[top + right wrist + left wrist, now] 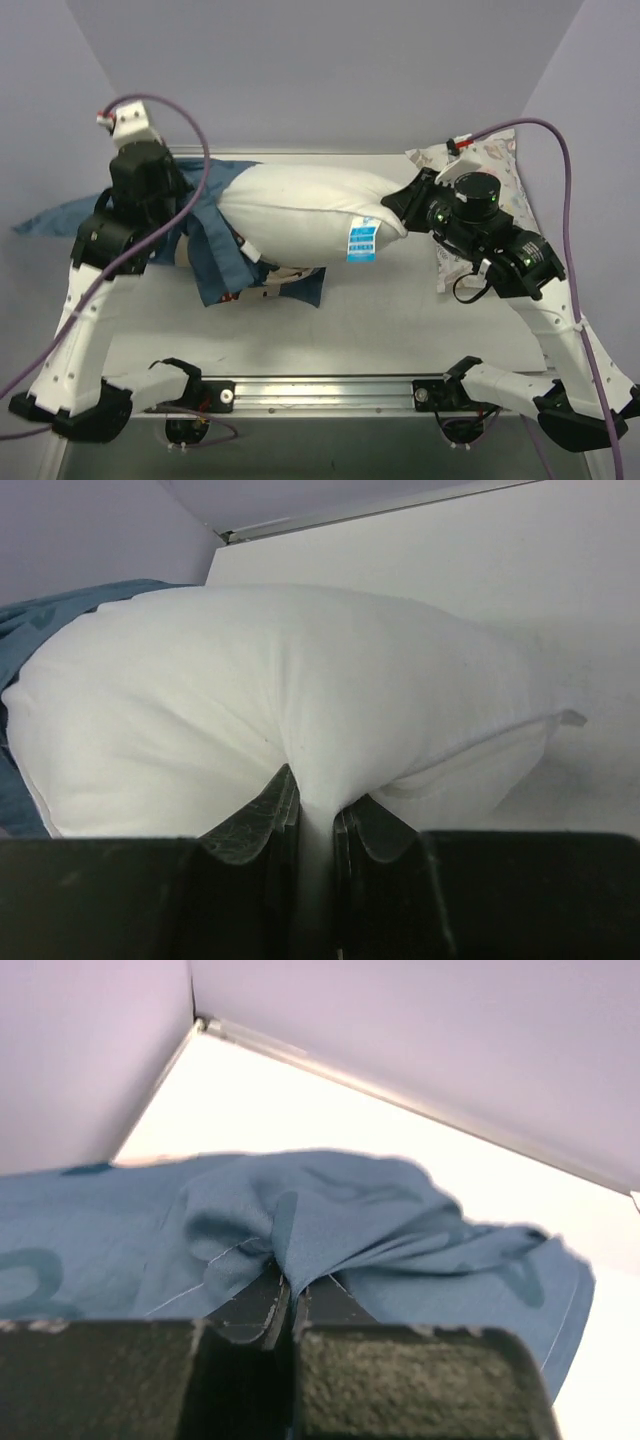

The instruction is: Remove the pillowcase from the pillow

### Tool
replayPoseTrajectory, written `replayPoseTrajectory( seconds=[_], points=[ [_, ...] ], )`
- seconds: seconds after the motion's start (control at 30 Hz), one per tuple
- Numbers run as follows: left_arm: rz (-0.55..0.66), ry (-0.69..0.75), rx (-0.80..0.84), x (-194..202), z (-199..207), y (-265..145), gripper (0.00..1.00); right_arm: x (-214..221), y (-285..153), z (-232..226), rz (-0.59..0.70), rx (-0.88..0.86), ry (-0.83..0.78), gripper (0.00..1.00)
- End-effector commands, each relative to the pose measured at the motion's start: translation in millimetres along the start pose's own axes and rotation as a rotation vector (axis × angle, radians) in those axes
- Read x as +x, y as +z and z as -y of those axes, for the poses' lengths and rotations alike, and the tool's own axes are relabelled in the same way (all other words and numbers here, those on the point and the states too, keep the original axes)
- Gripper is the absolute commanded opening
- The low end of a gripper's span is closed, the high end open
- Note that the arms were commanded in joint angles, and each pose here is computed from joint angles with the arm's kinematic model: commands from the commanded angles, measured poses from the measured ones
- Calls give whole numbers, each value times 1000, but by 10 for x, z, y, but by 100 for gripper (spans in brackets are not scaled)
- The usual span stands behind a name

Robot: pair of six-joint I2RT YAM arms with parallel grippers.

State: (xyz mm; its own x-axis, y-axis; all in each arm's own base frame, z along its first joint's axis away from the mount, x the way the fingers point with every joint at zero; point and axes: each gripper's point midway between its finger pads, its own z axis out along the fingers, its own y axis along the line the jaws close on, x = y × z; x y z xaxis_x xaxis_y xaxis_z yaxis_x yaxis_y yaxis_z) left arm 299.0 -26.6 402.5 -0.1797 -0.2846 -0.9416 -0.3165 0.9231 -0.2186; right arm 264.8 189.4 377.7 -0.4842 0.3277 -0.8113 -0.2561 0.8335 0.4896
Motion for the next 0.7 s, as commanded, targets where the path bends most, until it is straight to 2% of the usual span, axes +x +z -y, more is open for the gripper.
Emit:
replayPoseTrajectory(
  seconds=[0.0,0.03,0.07,0.13,0.17,0.23,0.27,0.33,0.37,0.47,0.5,0.53,0.6,0.63,0.67],
  points=[
    [-13,179,-140,-309,-59,410,0,-192,64,391,76,146,4,0],
    [4,172,-110,-439,52,444,0,-108,117,426,47,145,21,0],
    [-50,202,-59,-306,242,678,0,34,207,524,15,173,21,0],
    [-116,240,-21,-229,356,928,0,195,336,679,-21,214,25,0],
    [-189,284,-14,-88,489,1179,0,308,501,833,-71,242,51,0],
    [-308,335,31,222,660,1451,0,622,721,1030,-196,247,107,0],
    [-392,375,23,518,727,1710,0,753,922,1130,-250,224,159,0],
    [-485,389,51,915,820,1942,0,1044,1123,1390,-319,271,188,0],
    [-553,406,43,1247,830,2124,0,1195,1300,1589,-368,316,212,0],
    [-643,406,23,1688,826,2289,0,1258,1578,1812,-420,343,250,0],
    [-657,400,25,1763,829,2294,0,1222,1622,1833,-413,343,250,5],
    [-640,400,25,1731,848,2275,0,1136,1660,1831,-394,336,246,26],
    [-630,393,36,1776,868,2300,0,985,1677,1851,-348,330,226,48],
    [-625,391,37,1764,875,2304,0,875,1666,1823,-305,313,216,66],
    [-624,395,35,1764,876,2305,0,815,1651,1815,-282,304,209,72]
  ],
)
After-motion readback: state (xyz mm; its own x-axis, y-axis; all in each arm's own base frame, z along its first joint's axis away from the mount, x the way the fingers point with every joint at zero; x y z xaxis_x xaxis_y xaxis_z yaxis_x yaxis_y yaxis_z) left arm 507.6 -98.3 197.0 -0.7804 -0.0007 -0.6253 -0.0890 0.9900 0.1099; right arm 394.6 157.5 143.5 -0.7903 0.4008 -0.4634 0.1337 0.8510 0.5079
